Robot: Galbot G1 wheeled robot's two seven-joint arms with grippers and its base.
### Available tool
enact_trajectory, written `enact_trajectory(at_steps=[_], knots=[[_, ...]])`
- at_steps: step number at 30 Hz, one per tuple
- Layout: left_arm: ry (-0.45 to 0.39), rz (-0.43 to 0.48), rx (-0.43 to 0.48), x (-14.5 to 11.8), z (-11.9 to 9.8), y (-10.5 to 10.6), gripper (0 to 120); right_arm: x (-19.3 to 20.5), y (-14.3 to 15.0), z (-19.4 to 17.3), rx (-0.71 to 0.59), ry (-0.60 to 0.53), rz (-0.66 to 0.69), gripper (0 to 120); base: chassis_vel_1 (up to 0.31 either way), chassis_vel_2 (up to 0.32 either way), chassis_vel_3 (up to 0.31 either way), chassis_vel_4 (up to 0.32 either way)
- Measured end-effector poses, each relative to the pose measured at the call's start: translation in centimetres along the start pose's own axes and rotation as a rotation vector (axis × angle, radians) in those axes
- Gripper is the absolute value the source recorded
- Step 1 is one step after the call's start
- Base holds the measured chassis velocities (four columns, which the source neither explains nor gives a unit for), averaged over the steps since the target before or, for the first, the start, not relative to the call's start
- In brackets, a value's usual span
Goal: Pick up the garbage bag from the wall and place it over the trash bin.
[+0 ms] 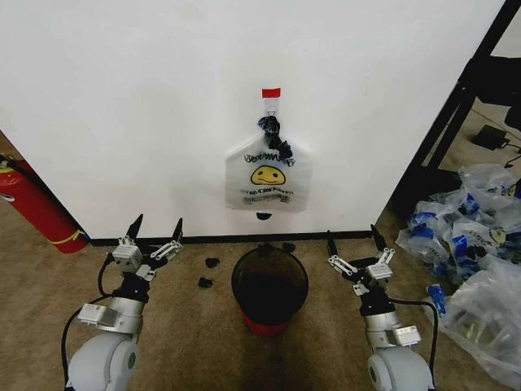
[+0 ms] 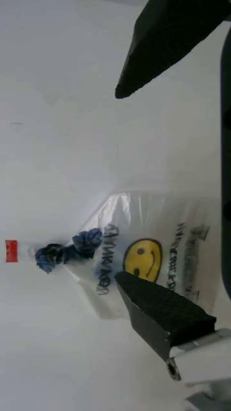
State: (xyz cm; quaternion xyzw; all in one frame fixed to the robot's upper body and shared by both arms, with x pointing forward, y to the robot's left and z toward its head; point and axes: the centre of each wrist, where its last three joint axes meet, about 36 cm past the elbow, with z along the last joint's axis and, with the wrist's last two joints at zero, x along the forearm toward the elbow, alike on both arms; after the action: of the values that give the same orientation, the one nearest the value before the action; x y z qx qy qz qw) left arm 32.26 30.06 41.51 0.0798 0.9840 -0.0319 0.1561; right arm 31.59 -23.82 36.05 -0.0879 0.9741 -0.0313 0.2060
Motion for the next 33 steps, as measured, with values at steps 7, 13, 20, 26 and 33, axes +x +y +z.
enact_trajectory(at_steps=[7,13,20,26,33], knots=[[-0.01,-0.008,0.002,0.5,0.0,-0.6,100,-0.8,0.3,0.5,-0.013,-0.022,-0.004,100,0.0,0.0,0.0,0.0],[-0.015,-0.008,-0.004,0.6,-0.4,-0.8,100,-1.1,0.7,0.9,-0.03,-0.023,-0.01,100,0.0,0.0,0.0,0.0],[-0.013,-0.012,-0.009,0.7,-0.3,-0.8,100,-1.9,0.8,1.5,-0.039,-0.028,-0.015,100,0.0,0.0,0.0,0.0],[-0.01,-0.005,-0.012,0.6,0.0,-1.1,100,-3.8,1.3,3.8,-0.151,-0.018,-0.016,100,0.0,0.0,0.0,0.0],[-0.001,0.007,-0.023,0.5,0.2,-1.3,100,-10.2,4.7,8.7,-0.414,-0.026,-0.136,100,0.0,0.0,0.0,0.0]])
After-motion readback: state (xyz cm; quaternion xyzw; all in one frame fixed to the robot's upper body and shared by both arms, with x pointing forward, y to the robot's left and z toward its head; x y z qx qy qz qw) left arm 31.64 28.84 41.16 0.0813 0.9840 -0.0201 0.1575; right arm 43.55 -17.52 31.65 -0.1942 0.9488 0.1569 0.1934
